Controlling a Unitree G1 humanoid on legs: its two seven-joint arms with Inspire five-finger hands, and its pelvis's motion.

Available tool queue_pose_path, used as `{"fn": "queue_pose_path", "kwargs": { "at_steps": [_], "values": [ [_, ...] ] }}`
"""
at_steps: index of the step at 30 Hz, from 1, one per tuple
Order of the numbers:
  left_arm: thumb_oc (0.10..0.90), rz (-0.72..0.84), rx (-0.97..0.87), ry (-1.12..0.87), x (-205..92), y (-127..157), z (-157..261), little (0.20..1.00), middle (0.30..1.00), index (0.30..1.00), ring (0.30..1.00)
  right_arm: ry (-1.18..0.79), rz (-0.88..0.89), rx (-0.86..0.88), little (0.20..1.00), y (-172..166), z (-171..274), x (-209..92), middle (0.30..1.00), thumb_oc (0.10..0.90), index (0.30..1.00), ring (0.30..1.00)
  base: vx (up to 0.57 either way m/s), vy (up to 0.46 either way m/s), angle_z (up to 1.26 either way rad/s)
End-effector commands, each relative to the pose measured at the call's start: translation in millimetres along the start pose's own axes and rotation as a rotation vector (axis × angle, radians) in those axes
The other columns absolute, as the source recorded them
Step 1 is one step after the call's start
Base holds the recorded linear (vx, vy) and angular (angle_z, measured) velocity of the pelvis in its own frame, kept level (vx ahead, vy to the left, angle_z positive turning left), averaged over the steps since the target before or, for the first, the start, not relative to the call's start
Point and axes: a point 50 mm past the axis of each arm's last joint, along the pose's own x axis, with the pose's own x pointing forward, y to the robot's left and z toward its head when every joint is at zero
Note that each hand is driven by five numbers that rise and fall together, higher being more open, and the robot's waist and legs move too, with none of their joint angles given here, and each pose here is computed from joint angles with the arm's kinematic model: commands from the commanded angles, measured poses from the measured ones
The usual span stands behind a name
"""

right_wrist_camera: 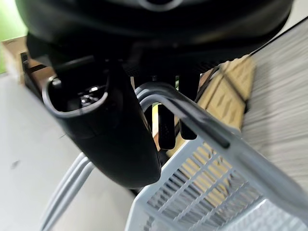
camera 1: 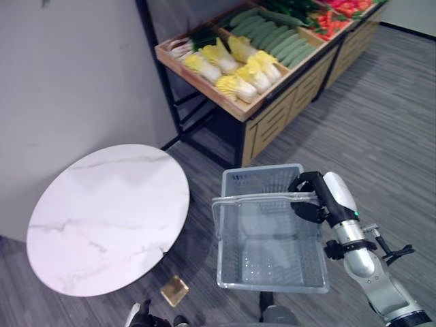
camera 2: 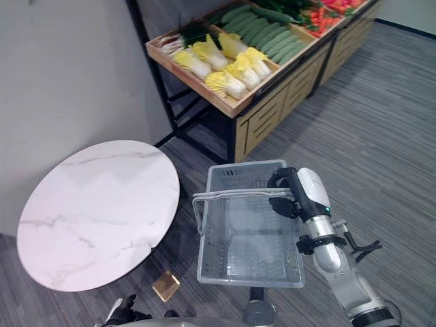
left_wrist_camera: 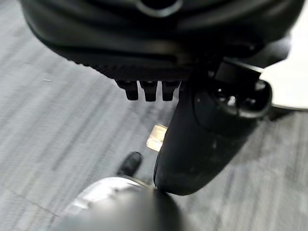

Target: Get the vegetables into the basket

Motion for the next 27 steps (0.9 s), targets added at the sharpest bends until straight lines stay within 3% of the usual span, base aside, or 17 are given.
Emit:
{"fn": "queue_pose_path", "kwargs": {
  "at_steps": [1,14,22,27],
  "values": [
    [0.9,0.026,0.056,-0.016,2.6,11.4,2.5,1.0,1.0,1.0,1.0,-0.349,-0.329,0.109,0.3,-54.3,63.8,23.4,0.3,0.4,0.3,0.3,0.02,-0.204,-0.13],
    [0.9,0.058,-0.03,-0.058,2.0,6.0,14.5,1.0,1.0,1.0,1.0,-0.346,-0.3,0.148,0.3,-50.8,60.5,21.6,0.3,0.4,0.3,0.3,0.05,-0.154,-0.4],
    [0.9,0.056,-0.033,-0.055,0.8,1.9,12.4,1.0,1.0,1.0,1.0,-0.331,-0.292,0.178,0.3,-45.7,58.2,26.7,0.3,0.4,0.3,0.3,0.09,0.059,-0.73],
    [0.9,0.038,0.02,-0.034,0.6,1.0,6.0,1.0,1.0,1.0,1.0,-0.217,-0.271,0.205,0.3,-33.2,38.6,27.7,0.3,0.4,0.3,0.3,0.12,0.246,-0.28]
  ]
}}
